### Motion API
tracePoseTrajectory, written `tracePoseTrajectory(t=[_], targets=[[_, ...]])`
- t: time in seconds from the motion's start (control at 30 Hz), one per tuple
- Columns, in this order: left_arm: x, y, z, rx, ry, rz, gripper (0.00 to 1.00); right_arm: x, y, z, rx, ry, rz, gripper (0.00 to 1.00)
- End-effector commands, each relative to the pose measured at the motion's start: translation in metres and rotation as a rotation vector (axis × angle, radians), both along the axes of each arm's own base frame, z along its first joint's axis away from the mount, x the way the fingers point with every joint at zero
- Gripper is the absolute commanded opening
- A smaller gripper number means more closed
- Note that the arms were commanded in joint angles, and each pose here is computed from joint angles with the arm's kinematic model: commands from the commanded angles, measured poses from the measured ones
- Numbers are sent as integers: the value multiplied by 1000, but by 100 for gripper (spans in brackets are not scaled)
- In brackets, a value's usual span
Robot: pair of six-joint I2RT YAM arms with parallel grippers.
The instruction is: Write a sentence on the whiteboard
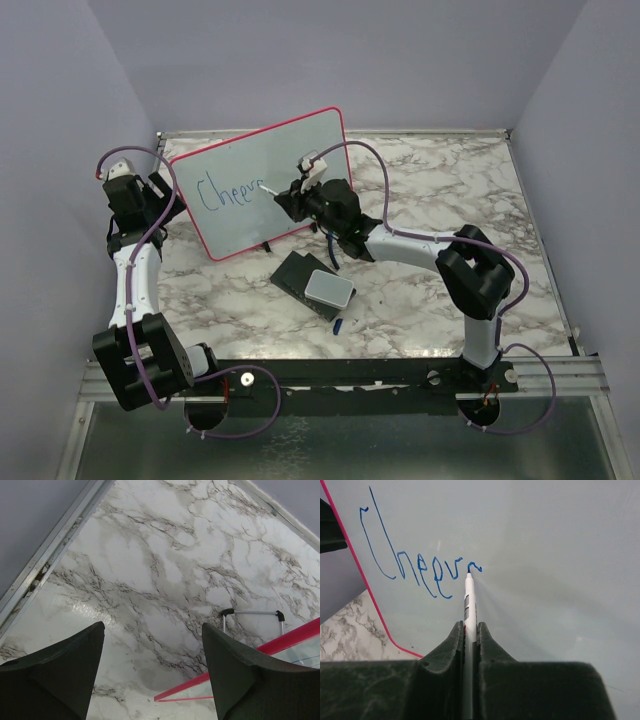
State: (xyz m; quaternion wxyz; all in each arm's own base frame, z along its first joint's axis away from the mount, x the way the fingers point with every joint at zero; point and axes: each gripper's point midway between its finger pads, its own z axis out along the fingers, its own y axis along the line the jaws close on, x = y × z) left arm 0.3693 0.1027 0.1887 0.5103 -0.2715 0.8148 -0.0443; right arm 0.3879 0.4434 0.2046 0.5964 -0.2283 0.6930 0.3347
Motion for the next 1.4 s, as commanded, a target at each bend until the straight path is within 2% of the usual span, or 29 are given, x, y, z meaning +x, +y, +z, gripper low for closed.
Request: tracePoseTrajectory(t=[0.0, 0.3, 0.77, 1.37], targets=[[2, -11, 6, 1, -29, -47, 80, -1, -7, -26, -53, 44, -9, 1], [2, -11, 7, 2, -30, -47, 80, 5, -20, -22, -44, 35, -82, 1], [2, -12, 8, 3, -33, -51, 80, 2, -28, -31, -56, 52, -105, 1], [3, -13, 8, 2, -33, -54, 80, -6, -8, -34, -63, 55, -4, 1]])
